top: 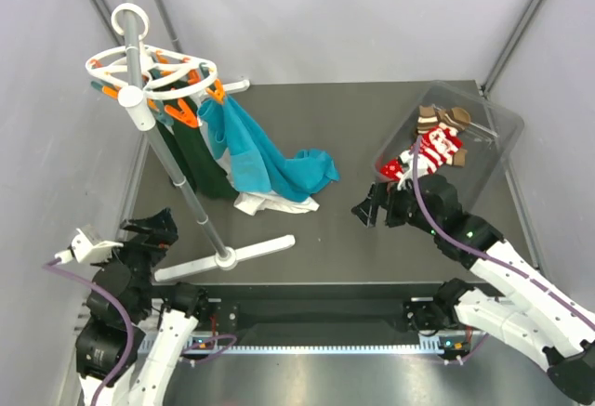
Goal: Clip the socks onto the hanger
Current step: Rotate the hanger at the clothesline.
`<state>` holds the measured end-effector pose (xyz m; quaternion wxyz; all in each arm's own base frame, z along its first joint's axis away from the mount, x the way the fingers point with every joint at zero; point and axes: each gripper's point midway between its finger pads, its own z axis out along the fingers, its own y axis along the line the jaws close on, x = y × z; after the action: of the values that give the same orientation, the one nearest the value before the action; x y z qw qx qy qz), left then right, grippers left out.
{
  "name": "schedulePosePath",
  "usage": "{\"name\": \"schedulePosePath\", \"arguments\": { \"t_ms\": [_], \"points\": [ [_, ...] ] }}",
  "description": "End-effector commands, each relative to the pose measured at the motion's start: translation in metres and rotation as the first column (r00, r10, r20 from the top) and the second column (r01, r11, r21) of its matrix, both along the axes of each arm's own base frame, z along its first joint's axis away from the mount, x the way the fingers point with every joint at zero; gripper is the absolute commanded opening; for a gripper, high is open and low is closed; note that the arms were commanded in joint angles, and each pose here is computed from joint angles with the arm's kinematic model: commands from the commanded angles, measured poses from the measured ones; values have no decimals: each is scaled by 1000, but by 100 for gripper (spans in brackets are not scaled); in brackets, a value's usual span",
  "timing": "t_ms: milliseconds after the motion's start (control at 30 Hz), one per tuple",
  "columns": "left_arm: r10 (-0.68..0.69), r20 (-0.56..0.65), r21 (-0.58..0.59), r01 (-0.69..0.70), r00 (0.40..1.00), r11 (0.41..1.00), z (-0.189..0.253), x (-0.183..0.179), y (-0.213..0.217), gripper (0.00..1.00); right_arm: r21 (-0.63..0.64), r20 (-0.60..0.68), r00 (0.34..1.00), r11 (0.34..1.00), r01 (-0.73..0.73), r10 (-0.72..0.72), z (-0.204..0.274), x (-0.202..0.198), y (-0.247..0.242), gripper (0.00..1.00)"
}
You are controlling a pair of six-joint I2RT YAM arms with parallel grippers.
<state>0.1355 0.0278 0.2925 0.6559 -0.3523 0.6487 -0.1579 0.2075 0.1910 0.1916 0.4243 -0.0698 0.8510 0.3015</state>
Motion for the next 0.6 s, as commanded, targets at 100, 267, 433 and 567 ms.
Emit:
{"name": "schedulePosePath", "arguments": {
  "t_ms": [100, 267, 433, 567],
  "points": [
    [-34, 40, 93, 31, 999, 995, 31, -10, 4, 99, -15, 107, 986, 992, -125, 126, 43, 10, 18, 100],
    [29, 112, 57, -36, 993, 998, 61, 6, 16, 97, 138, 259, 885, 892, -430, 386, 93, 3, 83, 100],
    [144, -86, 134, -132, 986, 982, 47, 27, 21, 95, 132, 340, 764, 777, -615, 548, 139, -11, 156, 100],
    [138, -126, 224, -108, 982, 969, 66, 45, 9, 89, 133, 403, 705, 725, -676, 584, 167, -13, 198, 100]
  ]
}}
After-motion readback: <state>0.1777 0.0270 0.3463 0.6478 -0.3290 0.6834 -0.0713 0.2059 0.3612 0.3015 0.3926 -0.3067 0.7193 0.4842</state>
